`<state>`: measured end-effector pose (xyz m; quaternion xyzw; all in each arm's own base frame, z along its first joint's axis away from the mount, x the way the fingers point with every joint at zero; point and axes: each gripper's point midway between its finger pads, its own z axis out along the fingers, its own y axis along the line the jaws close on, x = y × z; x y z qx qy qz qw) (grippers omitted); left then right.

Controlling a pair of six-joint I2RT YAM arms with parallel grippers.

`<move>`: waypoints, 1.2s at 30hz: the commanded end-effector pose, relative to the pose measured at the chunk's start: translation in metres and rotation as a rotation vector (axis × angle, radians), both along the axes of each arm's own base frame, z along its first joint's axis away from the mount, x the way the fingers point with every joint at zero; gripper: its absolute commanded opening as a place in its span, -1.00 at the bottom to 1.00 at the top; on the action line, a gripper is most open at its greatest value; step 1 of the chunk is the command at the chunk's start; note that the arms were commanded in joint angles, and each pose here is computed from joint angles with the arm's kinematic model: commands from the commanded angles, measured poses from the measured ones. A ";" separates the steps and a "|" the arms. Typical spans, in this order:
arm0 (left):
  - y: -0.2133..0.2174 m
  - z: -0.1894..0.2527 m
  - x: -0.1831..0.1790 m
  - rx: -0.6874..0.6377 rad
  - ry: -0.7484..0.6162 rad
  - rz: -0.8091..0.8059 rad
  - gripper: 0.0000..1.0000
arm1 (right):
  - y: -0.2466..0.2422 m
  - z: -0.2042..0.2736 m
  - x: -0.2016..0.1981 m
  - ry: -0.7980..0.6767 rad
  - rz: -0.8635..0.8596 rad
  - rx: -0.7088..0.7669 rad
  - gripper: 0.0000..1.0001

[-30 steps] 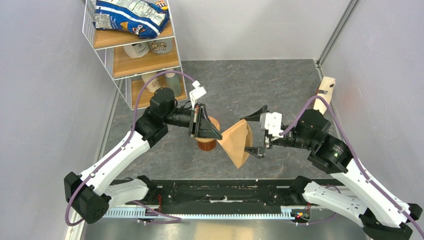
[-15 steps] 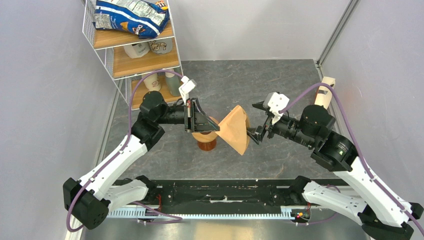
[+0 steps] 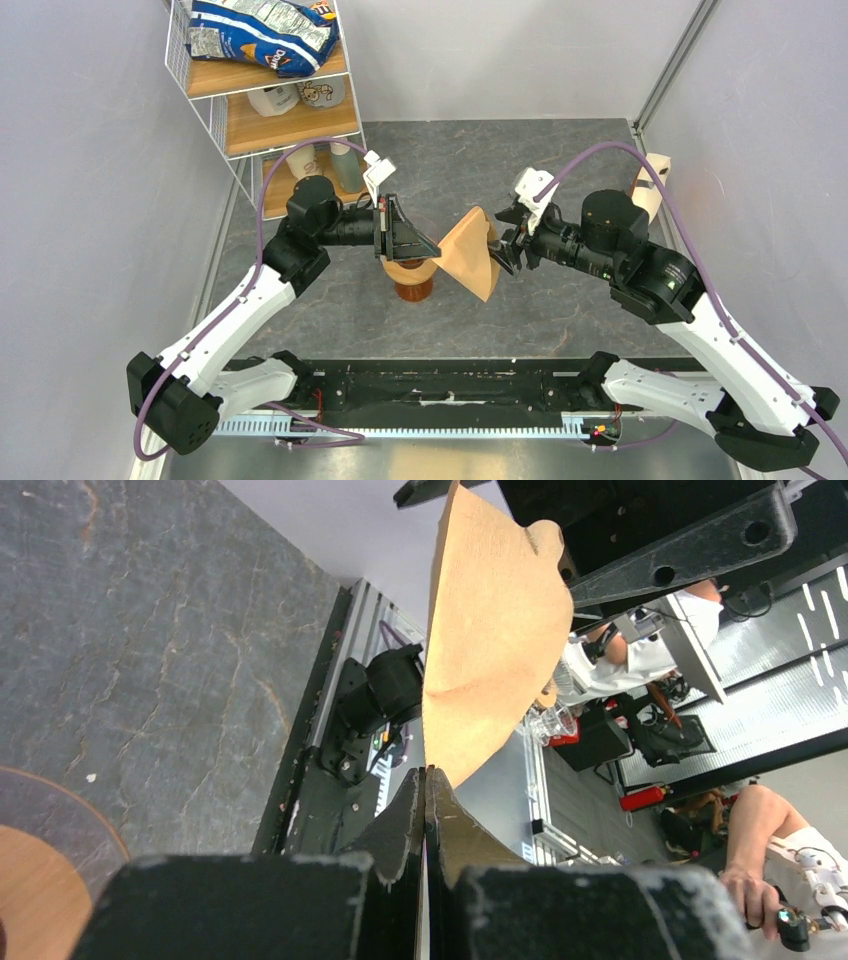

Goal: Place the coffee filter in the dripper

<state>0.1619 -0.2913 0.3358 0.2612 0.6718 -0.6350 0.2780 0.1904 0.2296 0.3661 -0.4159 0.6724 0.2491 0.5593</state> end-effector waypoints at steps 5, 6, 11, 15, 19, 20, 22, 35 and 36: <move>0.000 0.001 0.011 0.034 -0.052 0.035 -0.95 | -0.008 0.019 0.008 -0.073 -0.043 -0.038 0.43; 0.000 0.001 0.013 0.035 -0.045 0.038 -0.96 | -0.008 0.018 0.008 -0.077 -0.037 -0.045 0.41; -0.002 -0.003 0.018 0.035 0.001 0.052 -0.96 | -0.005 0.015 0.006 -0.102 -0.001 -0.085 0.31; -0.003 0.000 0.021 0.014 0.016 0.052 -0.96 | -0.003 0.008 0.006 -0.104 0.019 -0.128 0.03; -0.005 -0.001 0.022 0.010 0.034 0.047 -0.96 | -0.001 0.002 0.006 -0.101 0.030 -0.150 -0.11; -0.004 -0.001 0.023 0.010 0.033 0.051 -0.95 | -0.001 0.002 0.005 -0.102 0.035 -0.150 -0.15; -0.005 0.000 0.022 0.003 0.035 0.048 -0.95 | -0.001 0.003 0.003 -0.103 0.042 -0.146 -0.30; -0.004 0.006 0.017 -0.026 0.033 0.024 -0.96 | 0.005 -0.002 -0.006 -0.033 0.059 -0.091 -0.63; -0.003 0.006 0.015 -0.027 0.029 0.022 -0.96 | 0.004 -0.001 -0.005 -0.037 0.052 -0.087 -0.61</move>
